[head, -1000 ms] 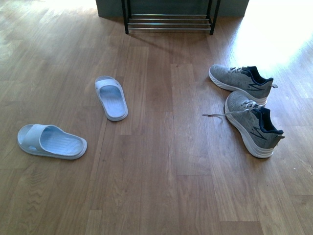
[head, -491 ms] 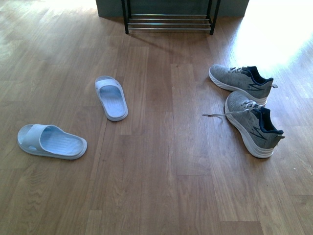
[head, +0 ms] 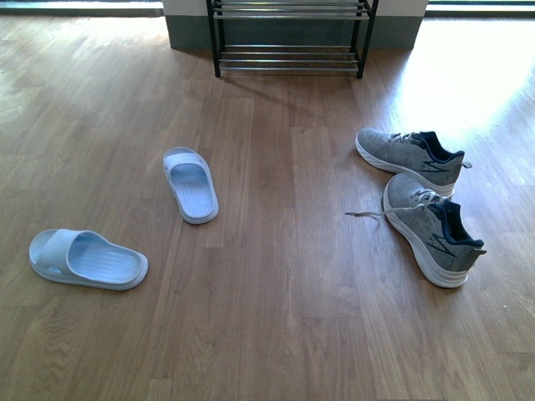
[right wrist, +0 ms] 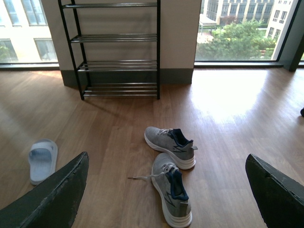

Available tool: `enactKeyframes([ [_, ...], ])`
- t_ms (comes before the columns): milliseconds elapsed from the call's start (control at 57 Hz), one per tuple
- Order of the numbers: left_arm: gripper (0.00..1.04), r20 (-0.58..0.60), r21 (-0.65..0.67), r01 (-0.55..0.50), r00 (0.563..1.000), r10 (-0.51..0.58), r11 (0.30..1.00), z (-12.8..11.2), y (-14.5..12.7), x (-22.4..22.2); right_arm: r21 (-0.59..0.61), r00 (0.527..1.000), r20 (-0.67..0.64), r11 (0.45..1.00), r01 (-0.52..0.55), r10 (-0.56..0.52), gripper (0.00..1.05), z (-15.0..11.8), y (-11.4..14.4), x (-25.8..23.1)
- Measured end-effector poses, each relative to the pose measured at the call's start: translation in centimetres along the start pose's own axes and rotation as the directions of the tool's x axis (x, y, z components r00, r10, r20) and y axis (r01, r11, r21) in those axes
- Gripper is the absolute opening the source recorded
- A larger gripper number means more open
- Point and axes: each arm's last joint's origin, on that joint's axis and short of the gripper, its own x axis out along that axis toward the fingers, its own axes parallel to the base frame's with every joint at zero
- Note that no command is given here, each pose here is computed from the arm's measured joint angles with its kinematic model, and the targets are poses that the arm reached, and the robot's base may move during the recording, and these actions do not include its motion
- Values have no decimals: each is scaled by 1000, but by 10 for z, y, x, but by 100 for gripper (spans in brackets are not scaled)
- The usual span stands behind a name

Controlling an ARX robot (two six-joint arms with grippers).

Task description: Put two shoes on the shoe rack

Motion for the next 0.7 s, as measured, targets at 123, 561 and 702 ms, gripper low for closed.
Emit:
enactKeyframes([
  [123,95,0,0,0,1000,0,1000,0,0,0,0,1000,0,1000,0,0,96,0,0,0],
  [561,95,0,0,-2,1000,2,1000,0,0,0,0,1000,0,1000,0,0,96,0,0,0],
  [702,95,0,0,-2,1000,2,1000,0,0,0,0,1000,0,1000,0,0,96,0,0,0],
])
